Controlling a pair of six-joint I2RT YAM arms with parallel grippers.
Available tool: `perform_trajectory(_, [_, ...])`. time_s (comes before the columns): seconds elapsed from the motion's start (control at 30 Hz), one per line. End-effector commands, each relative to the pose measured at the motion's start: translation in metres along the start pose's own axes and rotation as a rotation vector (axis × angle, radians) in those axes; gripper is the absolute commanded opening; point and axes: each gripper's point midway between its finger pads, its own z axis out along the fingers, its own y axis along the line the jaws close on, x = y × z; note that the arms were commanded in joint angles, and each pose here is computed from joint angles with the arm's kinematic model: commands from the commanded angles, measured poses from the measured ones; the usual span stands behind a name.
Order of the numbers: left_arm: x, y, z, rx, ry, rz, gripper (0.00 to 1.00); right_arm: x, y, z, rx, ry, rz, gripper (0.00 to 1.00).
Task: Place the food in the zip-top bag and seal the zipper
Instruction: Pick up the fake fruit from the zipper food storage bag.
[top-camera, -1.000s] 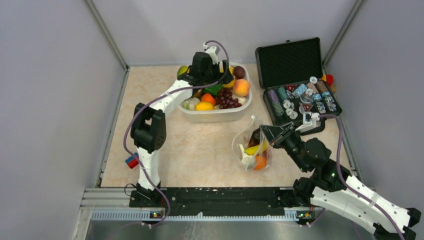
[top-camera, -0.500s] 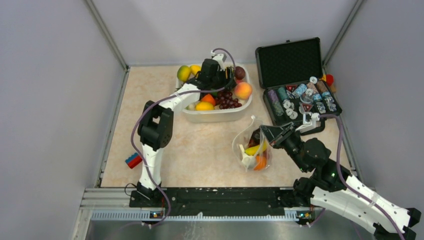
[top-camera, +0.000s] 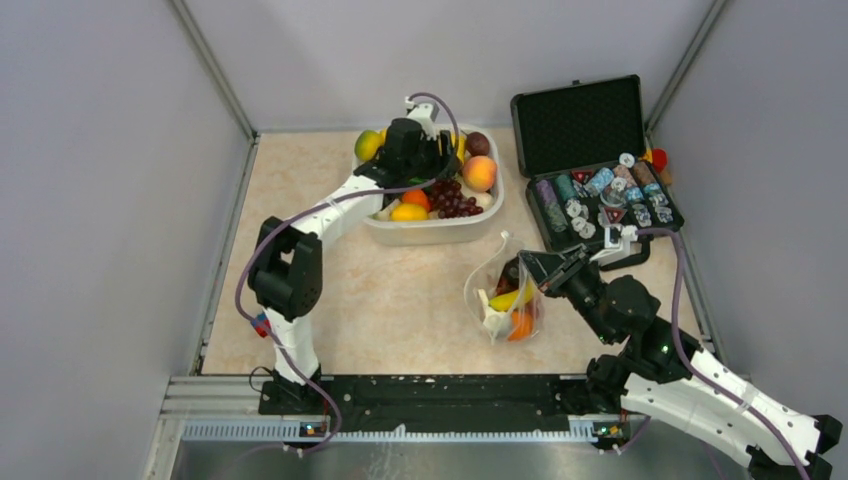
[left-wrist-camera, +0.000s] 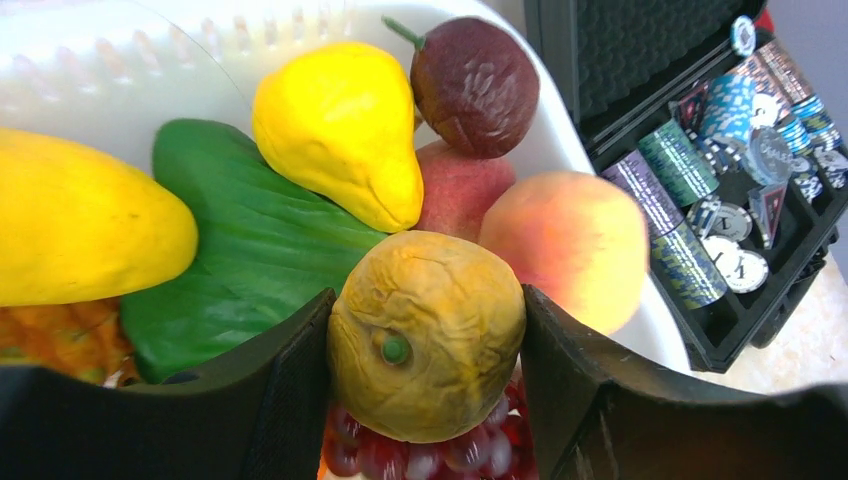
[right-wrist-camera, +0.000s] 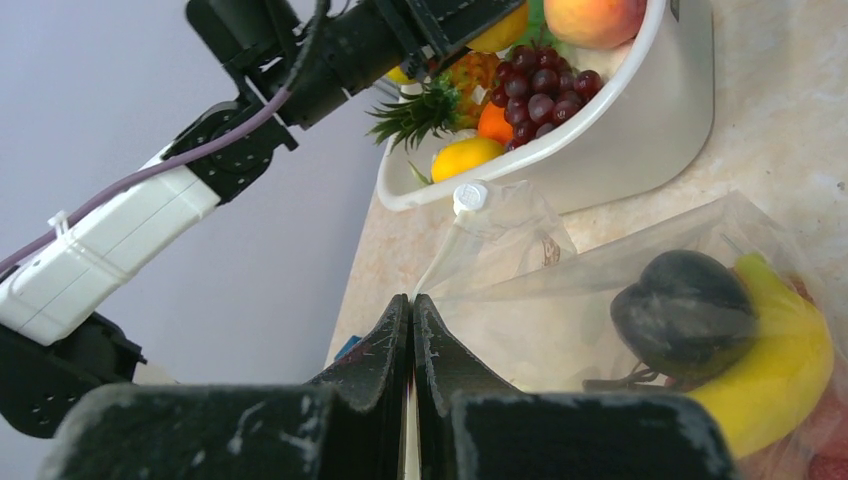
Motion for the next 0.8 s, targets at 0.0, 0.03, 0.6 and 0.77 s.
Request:
perform_trajectory(0.0, [-0.057,-0.012,-0.039,-0.013,-0.166,0.071,0.49,-0.004,0.014,0.001,-0.051,-0.015,0.047,0.0])
perform_trajectory(0.03, [-0.059,-0.011,-0.044,-0.024,-0.173,0.075,0.49,-0.004,0.014,0.001,-0.053,-0.013,0.049,0.0])
perform_trajectory(0.6, [-0.026,-0.067,-0.154,0.286,-0.17,0.075,0.5,0.003,0.009,0.009,-0.034,-0.015,0.076,0.0])
perform_trajectory(0.77, [-0.002,-0.099,-0.196,0.483,-0.137,0.071,0.51,0.001,0.001,0.011,-0.003,-0.042,0.095,0.0])
